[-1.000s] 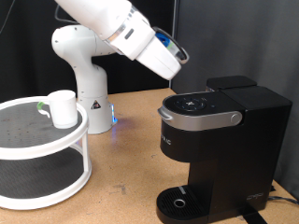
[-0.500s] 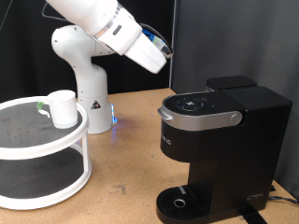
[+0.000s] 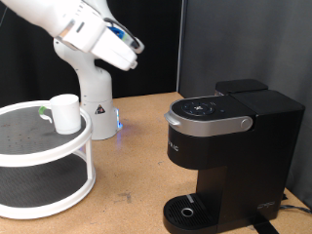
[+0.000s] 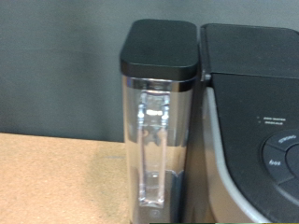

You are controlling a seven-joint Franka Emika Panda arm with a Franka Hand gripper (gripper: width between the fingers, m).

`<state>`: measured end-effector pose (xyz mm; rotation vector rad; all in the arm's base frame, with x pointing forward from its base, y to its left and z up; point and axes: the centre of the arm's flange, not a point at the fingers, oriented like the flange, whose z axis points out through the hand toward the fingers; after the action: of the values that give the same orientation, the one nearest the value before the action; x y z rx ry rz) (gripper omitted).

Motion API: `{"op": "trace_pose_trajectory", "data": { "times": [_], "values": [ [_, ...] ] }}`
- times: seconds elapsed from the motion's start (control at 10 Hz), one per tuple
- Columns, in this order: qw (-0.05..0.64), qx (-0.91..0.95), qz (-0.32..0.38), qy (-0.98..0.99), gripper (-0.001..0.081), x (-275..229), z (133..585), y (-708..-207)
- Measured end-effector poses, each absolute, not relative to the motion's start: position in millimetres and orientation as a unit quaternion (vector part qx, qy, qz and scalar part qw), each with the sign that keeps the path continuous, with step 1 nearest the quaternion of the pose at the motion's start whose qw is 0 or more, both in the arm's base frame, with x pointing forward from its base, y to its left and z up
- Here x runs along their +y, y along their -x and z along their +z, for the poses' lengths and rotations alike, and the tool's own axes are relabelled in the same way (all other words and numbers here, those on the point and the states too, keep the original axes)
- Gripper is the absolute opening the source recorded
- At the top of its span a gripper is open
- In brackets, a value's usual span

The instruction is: Make a cup of coffee with the keurig machine

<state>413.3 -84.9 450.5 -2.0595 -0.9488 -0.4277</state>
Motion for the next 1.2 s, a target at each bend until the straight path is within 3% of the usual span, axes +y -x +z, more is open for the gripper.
{"op": "trace_pose_trajectory", "data": {
  "times": [0.3, 0.6, 1.2],
  "values": [
    [0.422, -0.385, -0.158, 0.806, 0.0, -124.6, 458.6, -390.6],
    [0.424, -0.397, -0.149, 0.8, 0.0, -128.0, 458.2, -387.1],
    [0.444, -0.45, -0.146, 0.76, 0.0, -194.9, 460.8, -326.4]
  ]
}}
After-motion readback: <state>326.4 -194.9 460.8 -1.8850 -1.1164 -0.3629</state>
